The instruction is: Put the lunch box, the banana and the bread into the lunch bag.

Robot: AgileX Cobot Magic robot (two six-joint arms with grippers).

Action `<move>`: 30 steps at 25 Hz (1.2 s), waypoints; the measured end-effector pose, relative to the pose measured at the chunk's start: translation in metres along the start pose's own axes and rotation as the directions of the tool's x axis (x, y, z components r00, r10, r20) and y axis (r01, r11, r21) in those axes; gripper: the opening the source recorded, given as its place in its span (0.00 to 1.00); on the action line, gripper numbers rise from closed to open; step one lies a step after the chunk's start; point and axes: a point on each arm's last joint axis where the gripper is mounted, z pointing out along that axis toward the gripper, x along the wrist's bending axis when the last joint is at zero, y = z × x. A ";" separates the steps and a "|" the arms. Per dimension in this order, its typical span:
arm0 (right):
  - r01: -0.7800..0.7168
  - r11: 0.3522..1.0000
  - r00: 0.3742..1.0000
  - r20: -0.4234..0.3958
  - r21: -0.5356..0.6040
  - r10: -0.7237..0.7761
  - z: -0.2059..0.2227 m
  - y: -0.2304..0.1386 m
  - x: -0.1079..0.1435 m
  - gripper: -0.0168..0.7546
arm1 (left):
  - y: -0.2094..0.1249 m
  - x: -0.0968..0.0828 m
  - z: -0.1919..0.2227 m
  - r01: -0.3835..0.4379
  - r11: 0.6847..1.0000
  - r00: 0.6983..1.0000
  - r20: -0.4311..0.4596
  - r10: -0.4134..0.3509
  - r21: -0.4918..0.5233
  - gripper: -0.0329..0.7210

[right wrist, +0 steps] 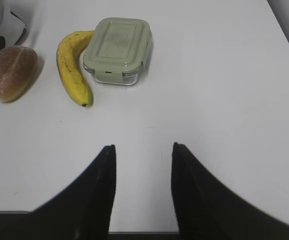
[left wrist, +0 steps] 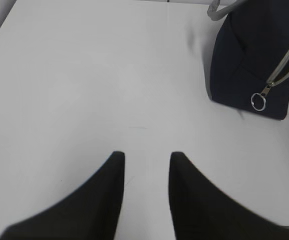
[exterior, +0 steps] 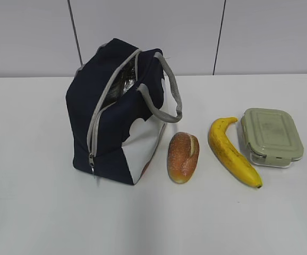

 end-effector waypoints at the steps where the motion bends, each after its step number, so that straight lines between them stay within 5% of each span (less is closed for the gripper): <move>1: 0.000 1.000 1.000 0.000 0.000 0.000 0.000 0.000 0.000 0.38 | 0.000 0.000 0.000 0.000 1.000 1.000 0.000 0.000 0.000 0.36; 20: 0.000 1.000 1.000 0.000 0.000 0.000 0.000 0.000 0.000 0.38 | 0.003 0.001 0.003 -0.006 1.000 1.000 -0.013 0.006 0.019 0.36; 30: 0.000 1.000 1.000 0.000 0.000 0.000 0.000 0.000 0.000 0.38 | 0.088 -0.005 0.031 -0.009 0.983 1.000 -0.021 0.013 0.184 0.36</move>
